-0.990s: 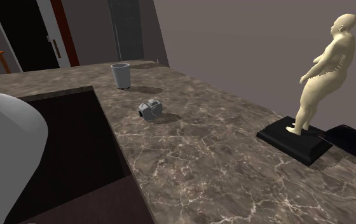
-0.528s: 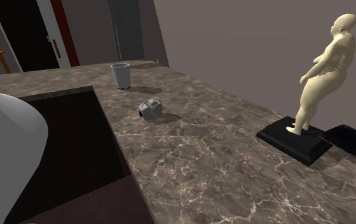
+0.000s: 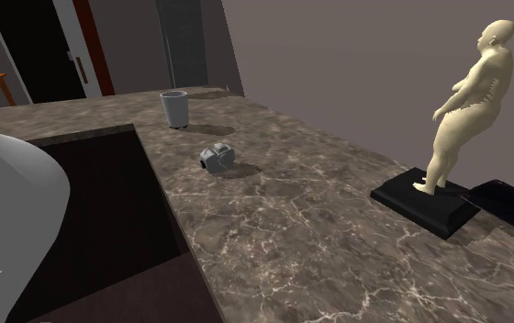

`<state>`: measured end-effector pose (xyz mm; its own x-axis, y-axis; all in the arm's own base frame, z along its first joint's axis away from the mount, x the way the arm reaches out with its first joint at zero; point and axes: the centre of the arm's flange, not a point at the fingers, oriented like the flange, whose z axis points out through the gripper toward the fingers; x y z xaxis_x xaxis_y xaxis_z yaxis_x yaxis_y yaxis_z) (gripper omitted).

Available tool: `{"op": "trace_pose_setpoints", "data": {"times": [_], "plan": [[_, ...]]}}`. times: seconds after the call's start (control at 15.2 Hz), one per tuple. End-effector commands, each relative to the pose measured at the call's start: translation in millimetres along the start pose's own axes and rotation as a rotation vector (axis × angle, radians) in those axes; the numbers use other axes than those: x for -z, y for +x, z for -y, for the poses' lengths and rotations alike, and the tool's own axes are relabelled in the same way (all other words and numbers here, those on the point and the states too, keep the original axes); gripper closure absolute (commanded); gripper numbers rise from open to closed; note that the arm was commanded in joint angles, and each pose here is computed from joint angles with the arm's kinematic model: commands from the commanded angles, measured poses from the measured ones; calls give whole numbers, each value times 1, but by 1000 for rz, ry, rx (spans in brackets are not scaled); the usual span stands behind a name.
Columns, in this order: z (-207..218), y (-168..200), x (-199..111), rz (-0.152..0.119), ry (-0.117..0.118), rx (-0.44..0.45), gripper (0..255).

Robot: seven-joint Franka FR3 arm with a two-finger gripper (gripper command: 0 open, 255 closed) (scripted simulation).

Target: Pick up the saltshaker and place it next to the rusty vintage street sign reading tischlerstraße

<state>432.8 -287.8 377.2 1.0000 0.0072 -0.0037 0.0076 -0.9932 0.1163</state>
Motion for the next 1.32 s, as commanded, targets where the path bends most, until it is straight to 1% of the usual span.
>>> {"op": "trace_pose_setpoints", "data": {"times": [0.0,0.26,0.33,0.66,0.92,1.25], "plan": [[0,0,-1,0,0,0,255],[0,0,-1,0,0,0,255],[0,0,-1,0,0,0,0],[0,0,-1,0,0,0,0],[0,0,49,0,0,0,0],[0,0,49,0,0,0,0]]}}
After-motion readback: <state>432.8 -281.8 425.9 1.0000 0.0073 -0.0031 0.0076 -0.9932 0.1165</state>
